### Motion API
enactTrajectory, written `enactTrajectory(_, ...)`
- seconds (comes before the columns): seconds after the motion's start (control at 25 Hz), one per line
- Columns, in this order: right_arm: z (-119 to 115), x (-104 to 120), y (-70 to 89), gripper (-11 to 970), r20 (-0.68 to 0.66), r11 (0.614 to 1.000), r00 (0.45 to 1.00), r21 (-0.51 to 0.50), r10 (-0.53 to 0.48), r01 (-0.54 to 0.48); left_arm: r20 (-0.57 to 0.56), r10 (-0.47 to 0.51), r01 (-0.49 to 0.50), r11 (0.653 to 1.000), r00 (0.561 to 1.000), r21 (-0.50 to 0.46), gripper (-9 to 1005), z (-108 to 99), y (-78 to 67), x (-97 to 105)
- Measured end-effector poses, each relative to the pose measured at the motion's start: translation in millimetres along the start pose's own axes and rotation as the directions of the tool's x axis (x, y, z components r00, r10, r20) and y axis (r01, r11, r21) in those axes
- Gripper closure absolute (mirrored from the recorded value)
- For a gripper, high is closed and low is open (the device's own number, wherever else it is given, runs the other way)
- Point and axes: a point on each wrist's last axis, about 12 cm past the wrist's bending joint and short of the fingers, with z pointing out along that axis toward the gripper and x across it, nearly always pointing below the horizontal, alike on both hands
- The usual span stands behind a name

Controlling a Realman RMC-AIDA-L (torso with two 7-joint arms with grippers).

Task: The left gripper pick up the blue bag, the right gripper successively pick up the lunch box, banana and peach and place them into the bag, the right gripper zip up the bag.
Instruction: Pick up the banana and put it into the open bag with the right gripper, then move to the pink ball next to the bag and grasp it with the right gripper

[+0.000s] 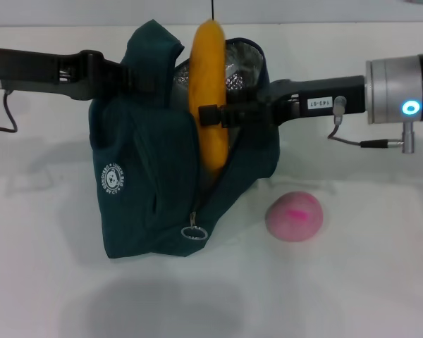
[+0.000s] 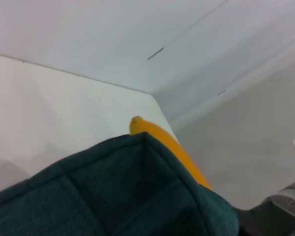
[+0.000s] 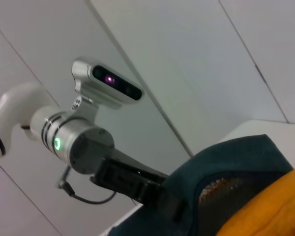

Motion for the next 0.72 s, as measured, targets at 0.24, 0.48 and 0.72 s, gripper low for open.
enactTrajectory(0.24,-3.3,-13.4,4.8,253,-0.044,0.999,0.998,0.003,-0.034,0.034,0.002,-0.002,0.002,1.000,1.000,-0.001,954,-0.1,0.0,-0.4)
enactTrajectory(0.48,-0.8,-33.6,9.2,253,-0.143,0.993,0.985,0.051,-0.097,0.105,0.002,-0.001,0.001,1.000,1.000,-0.001,954,0.6,-0.5,-1.6)
enactTrajectory(0.72,8.3,-50.2,14.6,253,-0.215,0.986,0.966,0.052,-0.145,0.160,0.002,0.001,-0.001,1.000,1.000,-0.001,954,0.9,-0.8,-2.3)
